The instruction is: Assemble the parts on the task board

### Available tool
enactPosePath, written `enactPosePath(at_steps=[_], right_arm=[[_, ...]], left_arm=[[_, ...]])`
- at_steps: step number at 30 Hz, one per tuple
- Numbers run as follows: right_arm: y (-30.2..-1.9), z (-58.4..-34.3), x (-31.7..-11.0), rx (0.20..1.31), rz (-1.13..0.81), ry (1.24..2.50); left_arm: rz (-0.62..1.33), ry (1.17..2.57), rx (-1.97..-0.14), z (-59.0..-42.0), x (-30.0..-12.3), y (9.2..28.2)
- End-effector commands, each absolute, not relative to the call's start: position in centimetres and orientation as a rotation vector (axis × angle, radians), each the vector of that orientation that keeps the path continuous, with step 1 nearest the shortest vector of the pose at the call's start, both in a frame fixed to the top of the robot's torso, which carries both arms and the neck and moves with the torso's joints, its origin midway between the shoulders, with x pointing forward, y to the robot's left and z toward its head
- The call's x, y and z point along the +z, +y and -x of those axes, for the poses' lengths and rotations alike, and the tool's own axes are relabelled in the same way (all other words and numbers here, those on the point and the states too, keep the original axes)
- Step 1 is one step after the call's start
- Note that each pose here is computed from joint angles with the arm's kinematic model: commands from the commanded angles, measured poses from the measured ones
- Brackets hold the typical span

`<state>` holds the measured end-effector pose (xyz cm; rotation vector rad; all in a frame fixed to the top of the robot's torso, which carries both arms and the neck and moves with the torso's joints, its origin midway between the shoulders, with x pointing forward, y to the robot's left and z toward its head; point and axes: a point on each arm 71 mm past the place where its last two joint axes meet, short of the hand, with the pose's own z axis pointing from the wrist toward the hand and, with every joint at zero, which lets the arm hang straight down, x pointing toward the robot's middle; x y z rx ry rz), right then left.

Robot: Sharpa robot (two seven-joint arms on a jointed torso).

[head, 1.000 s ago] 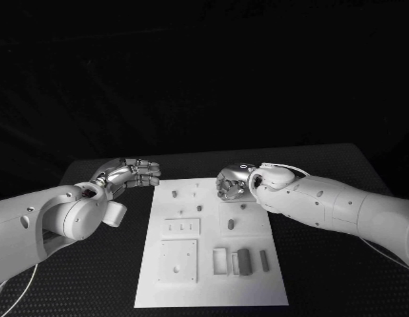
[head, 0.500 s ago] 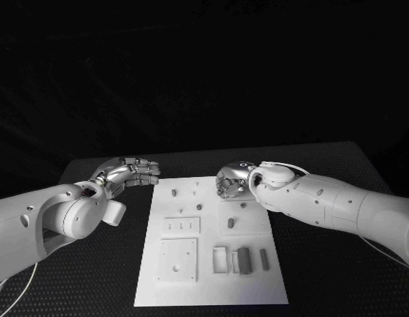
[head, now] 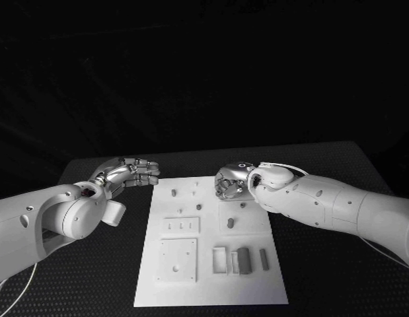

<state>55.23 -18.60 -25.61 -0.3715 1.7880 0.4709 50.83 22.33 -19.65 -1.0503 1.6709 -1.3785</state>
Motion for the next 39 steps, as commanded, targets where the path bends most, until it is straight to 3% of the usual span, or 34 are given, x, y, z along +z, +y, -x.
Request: enactPosePath(at_steps=[1, 27, 39], right_arm=[[-18.9, -54.9, -26.5, 0.423, 0.376, 1.807], [-14.9, -54.9, -23.0, 0.433, 0.308, 1.57], [-12.9, -55.8, -22.6, 0.43, 0.311, 1.543]], left_arm=[[1.051, 1.672, -1.399, -50.8, -19.5, 22.2], [1.064, 1.663, -1.389, -51.0, -19.6, 22.5], [1.061, 1.663, -1.391, -51.1, -19.6, 22.3]])
